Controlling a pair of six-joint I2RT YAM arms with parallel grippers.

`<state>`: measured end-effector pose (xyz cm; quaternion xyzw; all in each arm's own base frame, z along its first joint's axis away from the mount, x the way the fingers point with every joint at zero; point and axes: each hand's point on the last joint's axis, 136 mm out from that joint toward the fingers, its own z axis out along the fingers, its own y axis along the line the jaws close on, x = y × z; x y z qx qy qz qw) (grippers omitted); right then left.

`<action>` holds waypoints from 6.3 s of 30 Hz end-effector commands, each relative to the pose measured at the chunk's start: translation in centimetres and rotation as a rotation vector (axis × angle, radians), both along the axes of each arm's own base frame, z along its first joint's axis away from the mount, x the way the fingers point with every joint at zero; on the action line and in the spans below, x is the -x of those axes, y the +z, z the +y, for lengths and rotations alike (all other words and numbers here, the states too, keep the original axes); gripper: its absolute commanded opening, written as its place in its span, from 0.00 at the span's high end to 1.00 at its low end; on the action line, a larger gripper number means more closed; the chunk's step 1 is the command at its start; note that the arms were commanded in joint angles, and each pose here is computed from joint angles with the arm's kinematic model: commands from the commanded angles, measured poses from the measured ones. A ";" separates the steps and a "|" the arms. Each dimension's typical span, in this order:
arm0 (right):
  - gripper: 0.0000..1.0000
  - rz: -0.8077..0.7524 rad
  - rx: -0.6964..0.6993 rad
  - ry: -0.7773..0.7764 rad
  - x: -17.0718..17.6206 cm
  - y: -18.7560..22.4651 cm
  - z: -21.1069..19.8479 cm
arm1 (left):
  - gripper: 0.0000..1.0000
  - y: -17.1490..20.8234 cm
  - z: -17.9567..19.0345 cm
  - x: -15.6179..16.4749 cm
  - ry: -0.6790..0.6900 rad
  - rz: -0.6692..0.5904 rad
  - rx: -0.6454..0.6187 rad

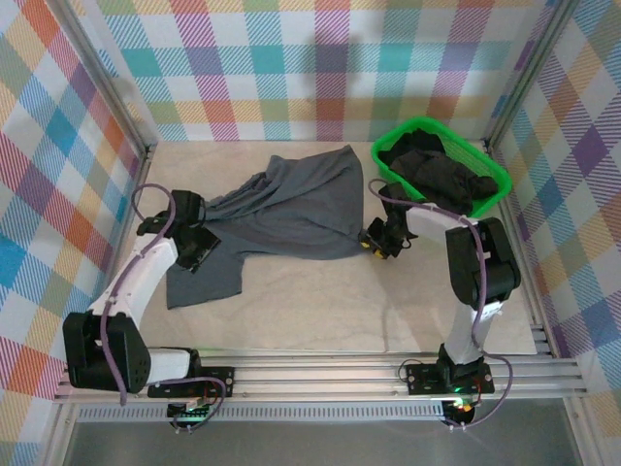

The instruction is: Fold and stack the t-shirts

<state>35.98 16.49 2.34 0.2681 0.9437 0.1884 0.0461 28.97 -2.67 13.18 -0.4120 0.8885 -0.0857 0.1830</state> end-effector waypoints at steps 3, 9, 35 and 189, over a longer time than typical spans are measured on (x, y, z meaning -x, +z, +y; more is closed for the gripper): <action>0.75 -0.006 0.006 -0.011 -2.0 -0.2 0.1 | 0.47 1.7 -1.2 1.7 -0.021 -0.027 0.001; 1.00 -0.013 0.096 -0.079 -0.4 0.7 -2.8 | 0.51 3.6 -0.3 3.3 -0.058 -0.040 -0.053; 1.00 0.000 0.096 -0.070 5.0 3.6 -9.9 | 0.50 -5.7 2.2 6.3 -0.167 0.287 -0.161; 0.79 -0.222 -0.124 -0.061 -0.5 8.9 -6.3 | 0.59 -3.8 1.3 6.5 0.299 0.027 0.381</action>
